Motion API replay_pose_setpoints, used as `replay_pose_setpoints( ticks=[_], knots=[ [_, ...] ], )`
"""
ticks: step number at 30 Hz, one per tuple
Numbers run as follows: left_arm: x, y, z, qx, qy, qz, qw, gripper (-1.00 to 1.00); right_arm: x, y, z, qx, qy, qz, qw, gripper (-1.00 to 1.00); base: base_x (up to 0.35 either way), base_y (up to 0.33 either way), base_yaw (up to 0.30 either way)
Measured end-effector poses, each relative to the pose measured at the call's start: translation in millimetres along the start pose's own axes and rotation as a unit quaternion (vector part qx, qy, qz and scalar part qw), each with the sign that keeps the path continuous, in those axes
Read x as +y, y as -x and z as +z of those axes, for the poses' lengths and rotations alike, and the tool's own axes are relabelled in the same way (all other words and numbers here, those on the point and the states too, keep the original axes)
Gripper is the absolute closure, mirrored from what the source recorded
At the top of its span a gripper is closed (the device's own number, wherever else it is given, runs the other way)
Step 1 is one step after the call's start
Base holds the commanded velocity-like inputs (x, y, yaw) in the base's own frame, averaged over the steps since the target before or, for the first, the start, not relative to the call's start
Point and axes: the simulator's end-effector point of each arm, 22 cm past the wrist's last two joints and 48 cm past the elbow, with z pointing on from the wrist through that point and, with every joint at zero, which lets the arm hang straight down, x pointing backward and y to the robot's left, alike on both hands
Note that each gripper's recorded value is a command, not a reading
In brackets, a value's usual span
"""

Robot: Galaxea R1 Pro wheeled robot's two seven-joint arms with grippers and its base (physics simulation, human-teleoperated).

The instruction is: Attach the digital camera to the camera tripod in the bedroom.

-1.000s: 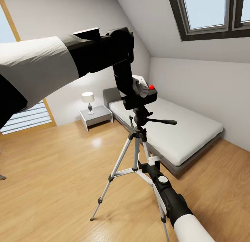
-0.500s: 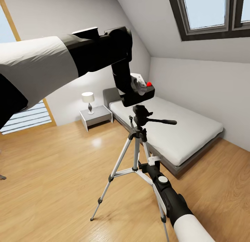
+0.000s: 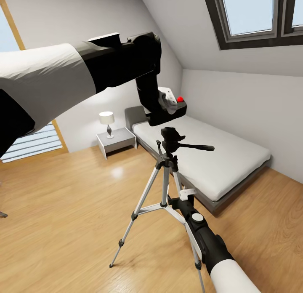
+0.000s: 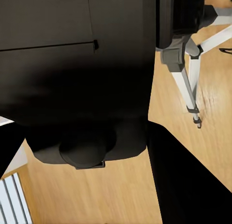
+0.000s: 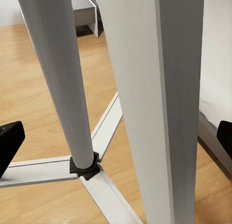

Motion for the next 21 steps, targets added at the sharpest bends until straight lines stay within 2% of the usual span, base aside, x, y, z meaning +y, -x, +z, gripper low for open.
replay_pose_setpoints(
  ticks=[7, 8, 14, 21],
  knots=[
    [-1, 1, 0.0, 0.0, 0.0, 0.001, 1.0, 1.0, -1, 0, 0.0, 0.0, -0.001, 0.0, 1.0, -1.0, 0.0, 0.0, 0.0],
    [-1, 1, 0.0, 0.0, 0.0, 0.001, 1.0, 1.0, -1, 1, 0.0, -0.001, -0.001, 0.0, 1.0, 1.0, 0.0, 0.0, 0.0],
    [-1, 1, 0.1, 0.0, 0.0, 0.002, 1.0, 1.0, -2, 11, -0.3, -0.024, -0.002, -0.002, 0.9997, 1.0, 0.0, 0.0, 0.0],
    [-2, 1, -0.4, 0.0, 0.0, 0.003, 1.0, 1.0, -2, 14, -0.7, -0.03, -0.003, -0.002, 0.9996, 1.0, 0.0, 0.0, 0.0]
  ],
)
